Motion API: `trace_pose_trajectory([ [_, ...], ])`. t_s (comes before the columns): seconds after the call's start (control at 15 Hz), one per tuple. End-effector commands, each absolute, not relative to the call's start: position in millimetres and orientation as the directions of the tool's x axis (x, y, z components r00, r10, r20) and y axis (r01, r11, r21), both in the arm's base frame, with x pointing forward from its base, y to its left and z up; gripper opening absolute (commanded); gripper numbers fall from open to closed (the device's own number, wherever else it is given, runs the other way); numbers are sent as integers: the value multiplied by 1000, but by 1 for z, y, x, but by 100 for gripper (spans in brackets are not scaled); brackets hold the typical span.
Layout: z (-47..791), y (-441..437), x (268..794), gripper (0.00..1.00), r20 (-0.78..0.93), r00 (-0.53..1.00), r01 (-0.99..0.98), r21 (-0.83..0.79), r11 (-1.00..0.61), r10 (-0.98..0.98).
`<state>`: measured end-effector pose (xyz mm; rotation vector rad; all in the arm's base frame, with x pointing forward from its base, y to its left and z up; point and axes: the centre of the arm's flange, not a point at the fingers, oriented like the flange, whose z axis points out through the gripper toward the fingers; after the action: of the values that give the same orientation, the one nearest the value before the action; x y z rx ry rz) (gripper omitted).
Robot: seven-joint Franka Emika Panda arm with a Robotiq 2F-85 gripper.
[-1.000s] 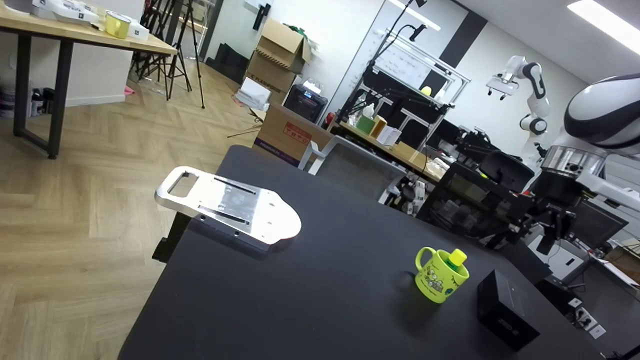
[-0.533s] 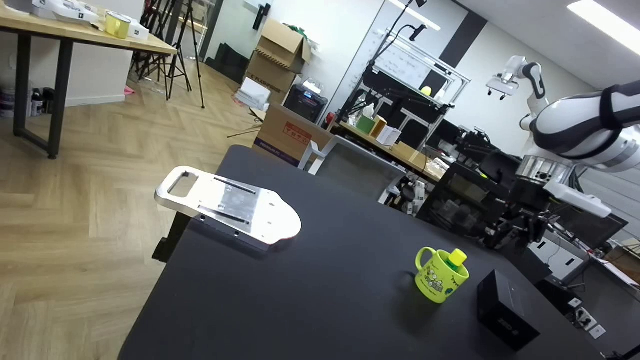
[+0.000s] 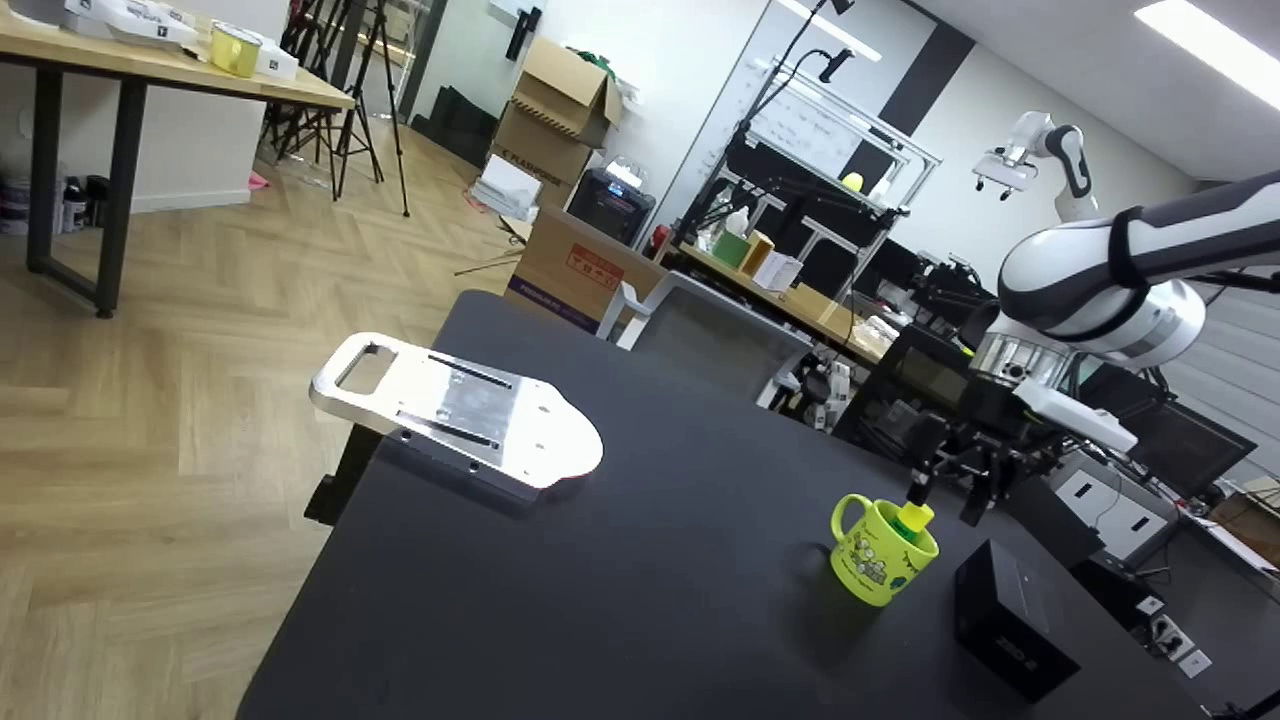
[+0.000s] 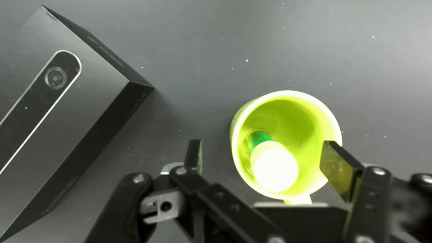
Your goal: Put the glue stick in the mug on the metal thing
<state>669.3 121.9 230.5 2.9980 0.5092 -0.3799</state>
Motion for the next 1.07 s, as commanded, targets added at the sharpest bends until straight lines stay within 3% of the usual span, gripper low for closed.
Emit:
trace_pose_trajectory([
  [0.0,231,131,681,60,-240,926,300,1,-954,291],
  [0.53,244,122,682,8,-198,938,281,-56,-958,286],
  [1.0,303,115,667,8,-167,925,330,-89,-940,341],
])
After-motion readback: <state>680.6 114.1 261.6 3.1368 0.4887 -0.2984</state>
